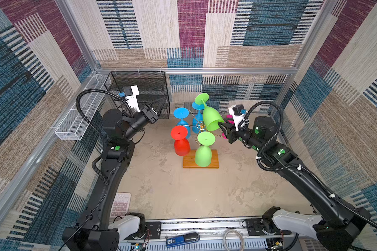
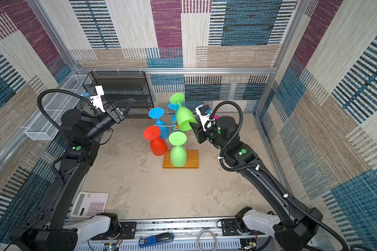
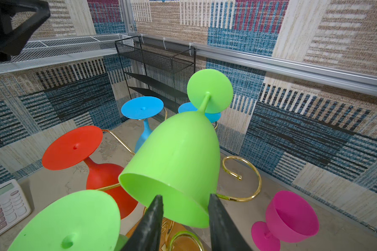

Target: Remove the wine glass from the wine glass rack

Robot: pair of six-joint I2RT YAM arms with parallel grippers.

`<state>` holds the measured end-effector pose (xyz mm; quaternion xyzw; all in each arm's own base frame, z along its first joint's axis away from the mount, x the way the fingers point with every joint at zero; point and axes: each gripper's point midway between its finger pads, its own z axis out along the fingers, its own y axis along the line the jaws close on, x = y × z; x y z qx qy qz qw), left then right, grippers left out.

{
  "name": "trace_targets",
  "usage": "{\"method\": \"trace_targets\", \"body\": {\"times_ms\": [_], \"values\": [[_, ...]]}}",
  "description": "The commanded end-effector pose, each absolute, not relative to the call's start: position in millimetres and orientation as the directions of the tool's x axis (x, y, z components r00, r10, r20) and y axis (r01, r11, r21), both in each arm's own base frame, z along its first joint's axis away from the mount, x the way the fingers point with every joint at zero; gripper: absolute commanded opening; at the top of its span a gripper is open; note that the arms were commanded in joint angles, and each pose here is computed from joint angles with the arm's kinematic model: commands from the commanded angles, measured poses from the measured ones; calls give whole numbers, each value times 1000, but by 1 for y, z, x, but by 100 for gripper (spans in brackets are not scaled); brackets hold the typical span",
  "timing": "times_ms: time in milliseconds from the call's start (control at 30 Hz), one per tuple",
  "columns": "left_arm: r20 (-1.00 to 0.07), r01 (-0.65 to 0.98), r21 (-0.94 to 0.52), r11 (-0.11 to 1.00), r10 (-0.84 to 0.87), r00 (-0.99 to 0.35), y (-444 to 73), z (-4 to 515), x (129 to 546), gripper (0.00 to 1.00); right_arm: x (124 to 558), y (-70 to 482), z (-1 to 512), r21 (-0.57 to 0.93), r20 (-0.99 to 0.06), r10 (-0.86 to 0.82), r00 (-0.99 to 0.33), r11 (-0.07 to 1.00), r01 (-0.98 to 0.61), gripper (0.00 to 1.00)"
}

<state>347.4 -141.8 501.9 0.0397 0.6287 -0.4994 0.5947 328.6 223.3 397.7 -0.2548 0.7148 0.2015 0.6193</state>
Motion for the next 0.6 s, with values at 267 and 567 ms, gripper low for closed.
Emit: {"method": "trace_targets", "body": {"times_ms": [267,567], "values": [[-796,667,-556,496,-550,-254,-140,511,345,43,330,230,409,-52,-993,-106,-48,772,-633,28],[-793,668,-558,493,-555,-253,-139,513,344,43,331,230,407,-69,-992,-122,-40,769,-636,19]]}}
